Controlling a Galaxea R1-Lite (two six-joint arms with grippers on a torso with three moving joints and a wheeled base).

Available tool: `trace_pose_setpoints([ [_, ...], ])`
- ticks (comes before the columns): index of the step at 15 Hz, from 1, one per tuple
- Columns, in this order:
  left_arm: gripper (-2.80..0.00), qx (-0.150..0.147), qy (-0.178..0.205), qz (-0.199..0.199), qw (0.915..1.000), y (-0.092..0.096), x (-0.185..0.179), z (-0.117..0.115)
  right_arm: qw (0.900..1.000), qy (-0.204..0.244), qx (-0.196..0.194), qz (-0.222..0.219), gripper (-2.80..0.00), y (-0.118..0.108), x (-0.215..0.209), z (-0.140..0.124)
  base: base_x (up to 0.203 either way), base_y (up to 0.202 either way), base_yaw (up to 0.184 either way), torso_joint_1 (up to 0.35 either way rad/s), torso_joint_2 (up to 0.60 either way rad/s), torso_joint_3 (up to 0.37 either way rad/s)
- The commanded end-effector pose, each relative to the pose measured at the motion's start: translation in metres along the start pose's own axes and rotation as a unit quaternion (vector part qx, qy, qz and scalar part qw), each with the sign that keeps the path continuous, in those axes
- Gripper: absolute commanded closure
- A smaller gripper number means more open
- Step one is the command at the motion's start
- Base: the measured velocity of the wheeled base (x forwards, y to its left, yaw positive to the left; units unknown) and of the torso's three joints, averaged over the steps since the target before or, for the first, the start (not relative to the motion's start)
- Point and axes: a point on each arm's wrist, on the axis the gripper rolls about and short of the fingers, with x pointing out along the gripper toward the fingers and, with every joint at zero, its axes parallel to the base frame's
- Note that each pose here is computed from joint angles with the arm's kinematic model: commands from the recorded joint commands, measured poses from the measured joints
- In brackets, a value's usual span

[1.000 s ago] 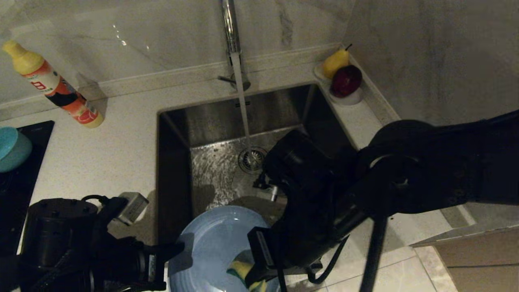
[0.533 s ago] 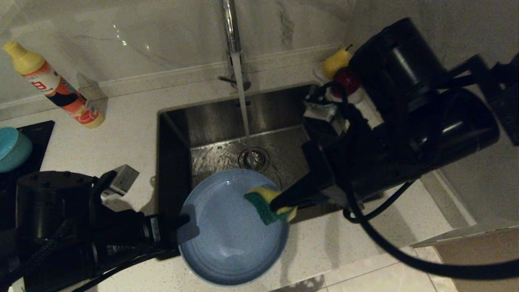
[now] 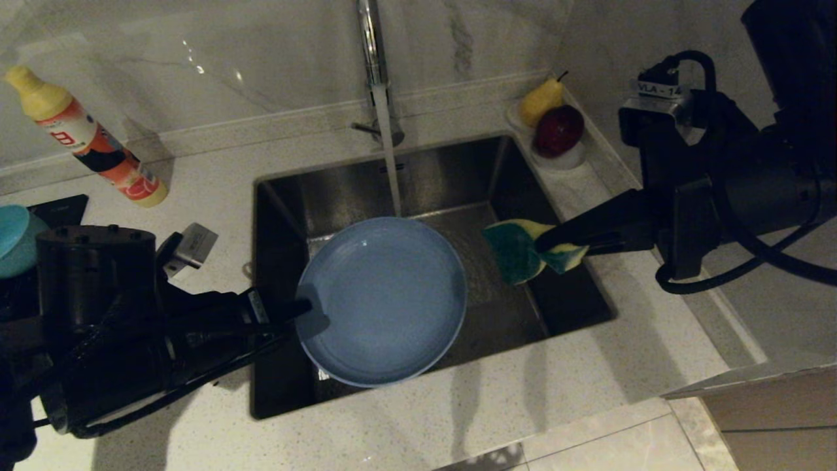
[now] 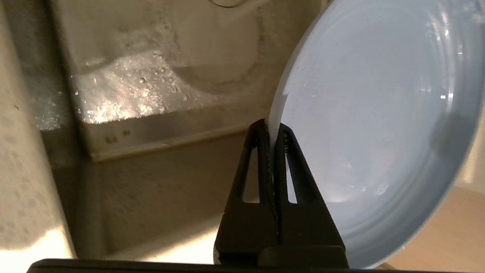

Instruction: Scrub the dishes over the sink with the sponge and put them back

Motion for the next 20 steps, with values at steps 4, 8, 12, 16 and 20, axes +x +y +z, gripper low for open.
trace_pose_setpoints([
  [4,0.0,-0.006,-0.025,-0.008,0.9996,0.007,0.046,0.004,0.999,-0.001,0.032,-0.02,0.0,-0.023,-0.01,-0.009,0.0,0.0,0.0,0.0,0.0,0.0],
  [8,0.0,-0.006,-0.036,-0.017,0.9992,0.01,0.066,0.002,0.999,-0.011,0.033,-0.019,0.0,-0.037,-0.006,-0.012,0.0,0.0,0.0,0.0,0.0,0.0],
  [12,0.0,-0.005,-0.035,-0.018,0.9992,0.01,0.076,0.004,0.999,-0.012,0.037,-0.022,0.0,-0.045,-0.002,-0.013,0.0,0.0,0.0,0.0,0.0,0.0],
  [16,0.0,-0.006,-0.029,-0.012,0.9995,0.013,0.092,0.003,0.999,-0.01,0.039,-0.023,0.0,-0.046,-0.003,-0.016,0.0,0.0,0.0,0.0,0.0,0.0],
  [20,0.0,-0.007,-0.049,-0.022,0.9985,0.014,0.1,0.005,0.998,-0.01,0.046,-0.028,0.0,-0.051,-0.004,-0.016,0.0,0.0,0.0,0.0,0.0,0.0],
])
